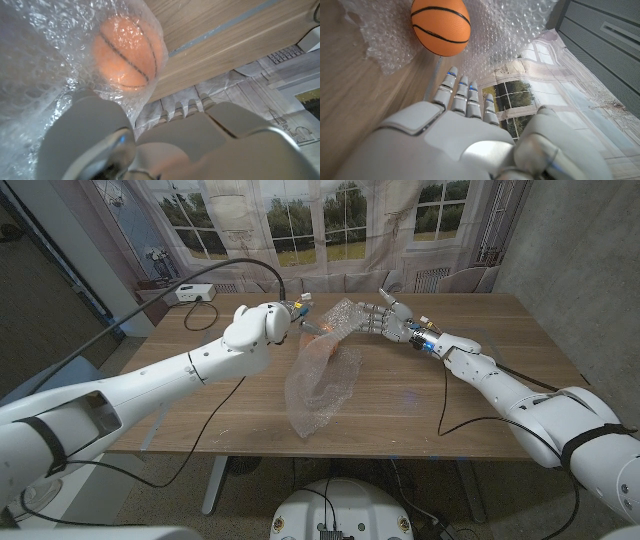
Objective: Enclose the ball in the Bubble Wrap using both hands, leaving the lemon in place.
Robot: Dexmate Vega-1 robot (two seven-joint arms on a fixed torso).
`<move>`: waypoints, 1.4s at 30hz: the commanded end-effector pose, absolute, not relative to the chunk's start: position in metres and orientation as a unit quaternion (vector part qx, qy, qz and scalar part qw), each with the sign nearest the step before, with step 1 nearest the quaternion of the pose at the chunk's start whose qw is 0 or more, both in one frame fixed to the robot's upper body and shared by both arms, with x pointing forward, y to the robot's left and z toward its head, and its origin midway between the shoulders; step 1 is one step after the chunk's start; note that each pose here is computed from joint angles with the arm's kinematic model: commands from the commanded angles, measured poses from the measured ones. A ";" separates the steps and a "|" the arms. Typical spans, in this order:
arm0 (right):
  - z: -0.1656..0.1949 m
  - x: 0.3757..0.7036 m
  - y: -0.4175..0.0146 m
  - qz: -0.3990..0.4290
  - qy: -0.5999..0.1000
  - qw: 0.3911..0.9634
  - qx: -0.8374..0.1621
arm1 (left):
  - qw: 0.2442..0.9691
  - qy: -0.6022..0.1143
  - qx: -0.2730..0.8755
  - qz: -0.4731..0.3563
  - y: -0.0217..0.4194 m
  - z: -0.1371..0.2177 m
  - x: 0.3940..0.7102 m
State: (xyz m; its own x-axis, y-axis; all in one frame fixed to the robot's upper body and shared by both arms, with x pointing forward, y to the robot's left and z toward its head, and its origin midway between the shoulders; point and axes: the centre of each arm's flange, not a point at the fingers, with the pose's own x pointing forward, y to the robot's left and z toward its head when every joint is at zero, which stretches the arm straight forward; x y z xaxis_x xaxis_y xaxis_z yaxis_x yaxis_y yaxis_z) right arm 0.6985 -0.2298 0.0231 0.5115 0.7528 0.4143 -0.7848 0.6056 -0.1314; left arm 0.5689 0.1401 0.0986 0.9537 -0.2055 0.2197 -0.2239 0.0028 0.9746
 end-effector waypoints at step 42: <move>0.088 0.625 -0.242 0.204 -0.473 0.847 -0.129 | 0.855 -0.462 0.179 -0.152 0.209 0.085 0.557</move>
